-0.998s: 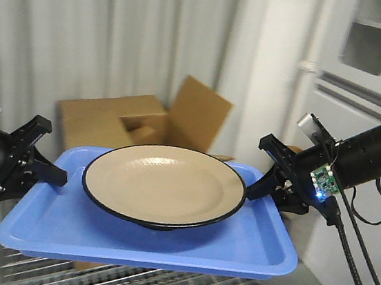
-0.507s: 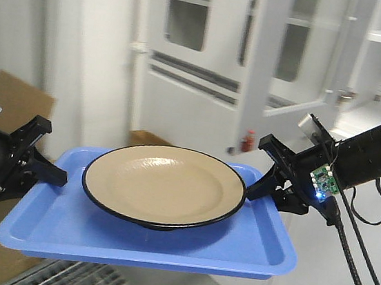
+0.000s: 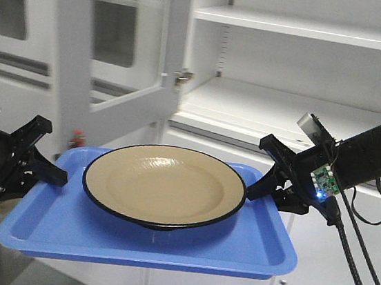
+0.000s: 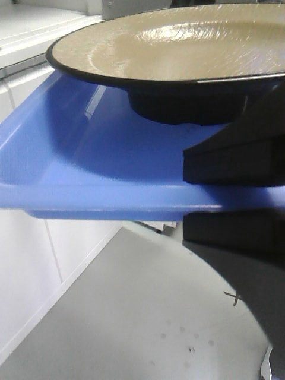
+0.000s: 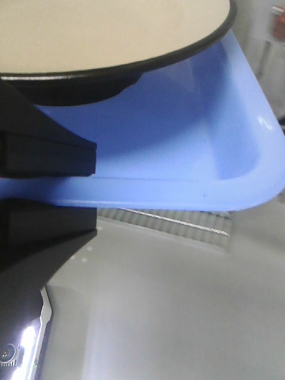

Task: Place disk in tray to left cabinet
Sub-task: 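Hold the tray with both grippers while driving up to the cabinet shelf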

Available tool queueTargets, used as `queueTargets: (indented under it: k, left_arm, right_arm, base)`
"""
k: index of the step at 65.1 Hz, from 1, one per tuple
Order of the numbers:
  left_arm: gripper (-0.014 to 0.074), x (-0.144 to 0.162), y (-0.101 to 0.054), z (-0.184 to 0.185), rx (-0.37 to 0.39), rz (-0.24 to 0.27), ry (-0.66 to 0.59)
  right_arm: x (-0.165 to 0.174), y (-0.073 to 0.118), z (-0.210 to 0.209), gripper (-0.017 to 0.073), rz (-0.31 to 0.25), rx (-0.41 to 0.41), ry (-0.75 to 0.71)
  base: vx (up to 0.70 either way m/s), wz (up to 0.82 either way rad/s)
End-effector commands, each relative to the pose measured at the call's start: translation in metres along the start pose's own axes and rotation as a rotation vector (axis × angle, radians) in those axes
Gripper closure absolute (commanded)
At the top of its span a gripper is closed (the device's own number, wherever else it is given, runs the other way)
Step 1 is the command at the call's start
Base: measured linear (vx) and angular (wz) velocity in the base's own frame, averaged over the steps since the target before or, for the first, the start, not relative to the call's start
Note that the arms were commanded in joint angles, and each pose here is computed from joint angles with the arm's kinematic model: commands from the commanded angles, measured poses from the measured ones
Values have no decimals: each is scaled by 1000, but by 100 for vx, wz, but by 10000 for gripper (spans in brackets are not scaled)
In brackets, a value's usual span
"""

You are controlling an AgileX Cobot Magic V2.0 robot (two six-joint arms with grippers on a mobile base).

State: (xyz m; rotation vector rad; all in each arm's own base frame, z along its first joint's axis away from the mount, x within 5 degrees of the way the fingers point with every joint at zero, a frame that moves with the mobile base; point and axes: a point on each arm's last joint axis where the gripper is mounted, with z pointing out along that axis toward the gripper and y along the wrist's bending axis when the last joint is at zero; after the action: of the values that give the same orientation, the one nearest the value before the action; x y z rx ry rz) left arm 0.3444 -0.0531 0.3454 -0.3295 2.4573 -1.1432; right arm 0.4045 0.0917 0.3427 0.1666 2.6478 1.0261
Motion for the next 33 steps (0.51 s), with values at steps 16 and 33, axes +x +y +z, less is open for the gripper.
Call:
queueTargets:
  k: [16,33]
  left_arm:
    - [594,11,-50,-19,265,-60,13]
    - [594,11,-50,-19,265,-60,13]
  right_arm:
    - [15,47,-24,565,-9,-230,11]
    - [15,47,-24,565,-9,-230,11]
  base:
    - [18,-49]
    - [22,-33]
